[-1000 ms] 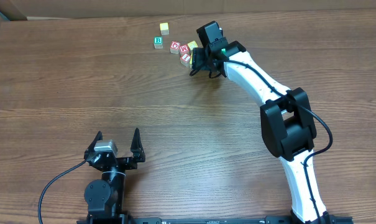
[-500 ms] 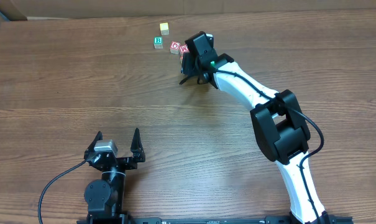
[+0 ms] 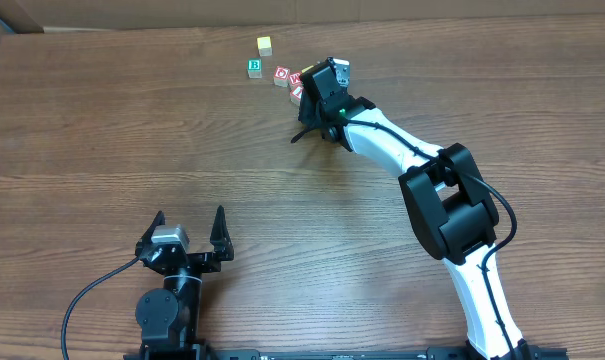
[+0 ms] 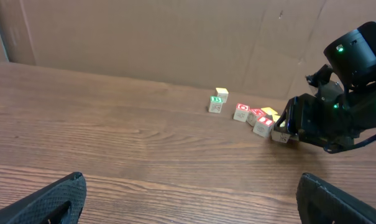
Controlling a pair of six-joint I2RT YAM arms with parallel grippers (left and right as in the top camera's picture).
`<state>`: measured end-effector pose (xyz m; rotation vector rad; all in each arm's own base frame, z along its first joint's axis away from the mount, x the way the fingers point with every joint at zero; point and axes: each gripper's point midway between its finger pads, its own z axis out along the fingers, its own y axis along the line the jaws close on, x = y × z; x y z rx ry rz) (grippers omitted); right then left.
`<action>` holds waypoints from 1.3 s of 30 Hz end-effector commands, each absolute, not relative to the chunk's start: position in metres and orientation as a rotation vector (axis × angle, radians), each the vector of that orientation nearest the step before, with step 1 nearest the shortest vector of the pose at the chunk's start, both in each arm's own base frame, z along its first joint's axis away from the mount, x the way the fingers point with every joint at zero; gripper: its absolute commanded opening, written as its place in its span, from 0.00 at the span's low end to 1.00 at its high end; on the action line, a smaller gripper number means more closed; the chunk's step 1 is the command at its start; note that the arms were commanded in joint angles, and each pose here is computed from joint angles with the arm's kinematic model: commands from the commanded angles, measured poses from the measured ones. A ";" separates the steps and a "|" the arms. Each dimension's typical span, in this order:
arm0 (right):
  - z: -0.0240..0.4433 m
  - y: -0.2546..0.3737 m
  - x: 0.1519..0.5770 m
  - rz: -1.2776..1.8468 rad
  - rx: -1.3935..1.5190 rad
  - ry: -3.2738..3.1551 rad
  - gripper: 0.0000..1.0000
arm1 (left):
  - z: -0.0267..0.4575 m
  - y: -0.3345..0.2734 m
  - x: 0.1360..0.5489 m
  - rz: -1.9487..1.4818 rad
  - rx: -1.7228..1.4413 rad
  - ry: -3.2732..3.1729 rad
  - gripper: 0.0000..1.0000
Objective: Flip 4 blocks
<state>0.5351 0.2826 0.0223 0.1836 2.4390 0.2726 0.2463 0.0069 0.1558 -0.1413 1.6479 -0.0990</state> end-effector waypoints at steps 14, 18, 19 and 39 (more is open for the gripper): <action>0.002 0.278 0.531 0.243 0.183 2.472 0.47 | 0.156 0.007 0.246 -0.081 -0.124 1.645 1.00; 0.003 0.278 0.532 0.244 0.175 2.466 0.42 | 0.156 0.007 0.246 -0.081 -0.124 1.645 1.00; 0.005 0.279 0.532 0.244 0.171 2.463 0.41 | 0.156 0.007 0.246 -0.081 -0.124 1.645 1.00; 0.174 0.272 0.462 0.259 -0.013 2.456 0.24 | 0.156 0.007 0.246 -0.081 -0.124 1.645 1.00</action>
